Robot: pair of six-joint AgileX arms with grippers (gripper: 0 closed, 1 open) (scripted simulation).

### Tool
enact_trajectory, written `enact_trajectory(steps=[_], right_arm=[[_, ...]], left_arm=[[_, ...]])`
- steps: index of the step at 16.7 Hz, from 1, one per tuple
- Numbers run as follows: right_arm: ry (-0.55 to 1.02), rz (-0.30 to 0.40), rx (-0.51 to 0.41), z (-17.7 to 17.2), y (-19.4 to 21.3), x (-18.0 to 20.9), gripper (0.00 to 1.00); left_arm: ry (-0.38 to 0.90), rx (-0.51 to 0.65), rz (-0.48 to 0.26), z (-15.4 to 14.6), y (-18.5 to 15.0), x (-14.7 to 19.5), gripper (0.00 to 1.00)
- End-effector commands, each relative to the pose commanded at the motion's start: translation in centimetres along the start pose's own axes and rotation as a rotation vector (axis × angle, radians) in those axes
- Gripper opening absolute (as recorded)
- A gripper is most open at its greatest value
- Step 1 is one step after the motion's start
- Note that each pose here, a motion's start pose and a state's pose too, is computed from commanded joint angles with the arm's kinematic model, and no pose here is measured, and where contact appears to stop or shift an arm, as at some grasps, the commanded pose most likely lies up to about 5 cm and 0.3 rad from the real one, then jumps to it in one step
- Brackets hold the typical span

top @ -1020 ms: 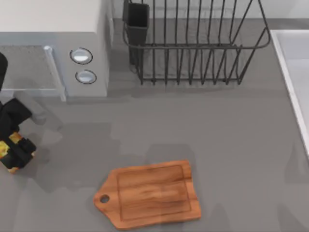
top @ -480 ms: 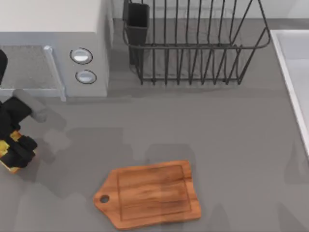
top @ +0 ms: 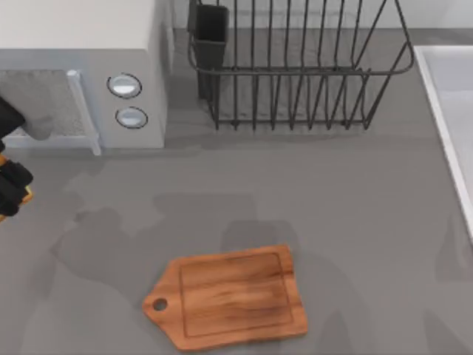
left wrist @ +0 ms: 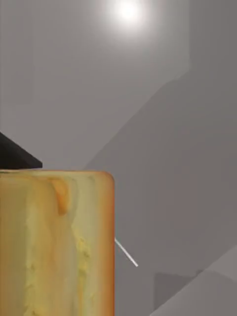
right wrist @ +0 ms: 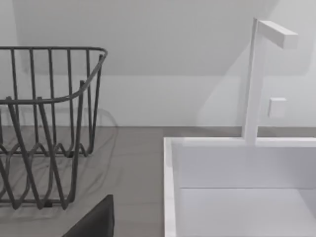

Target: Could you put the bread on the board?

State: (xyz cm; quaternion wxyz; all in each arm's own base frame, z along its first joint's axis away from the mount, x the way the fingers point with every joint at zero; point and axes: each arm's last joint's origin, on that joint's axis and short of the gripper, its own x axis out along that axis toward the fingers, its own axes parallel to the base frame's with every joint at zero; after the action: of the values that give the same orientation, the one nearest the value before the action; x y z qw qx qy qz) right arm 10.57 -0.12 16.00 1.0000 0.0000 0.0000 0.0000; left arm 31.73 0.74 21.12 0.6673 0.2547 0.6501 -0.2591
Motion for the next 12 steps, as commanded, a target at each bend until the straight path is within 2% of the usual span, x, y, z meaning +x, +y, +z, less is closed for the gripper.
enact_trajectory(steps=[7, 12], right_arm=[[0.000, 0.000, 0.000, 0.0, 0.0, 0.0, 1.00], [0.000, 0.000, 0.000, 0.0, 0.0, 0.0, 1.00]], left_arm=[[0.020, 0.021, -0.002, 0.3, 0.5, -0.2, 0.00], [0.063, -0.049, -0.025, 1.4, -1.8, -0.2, 0.00]])
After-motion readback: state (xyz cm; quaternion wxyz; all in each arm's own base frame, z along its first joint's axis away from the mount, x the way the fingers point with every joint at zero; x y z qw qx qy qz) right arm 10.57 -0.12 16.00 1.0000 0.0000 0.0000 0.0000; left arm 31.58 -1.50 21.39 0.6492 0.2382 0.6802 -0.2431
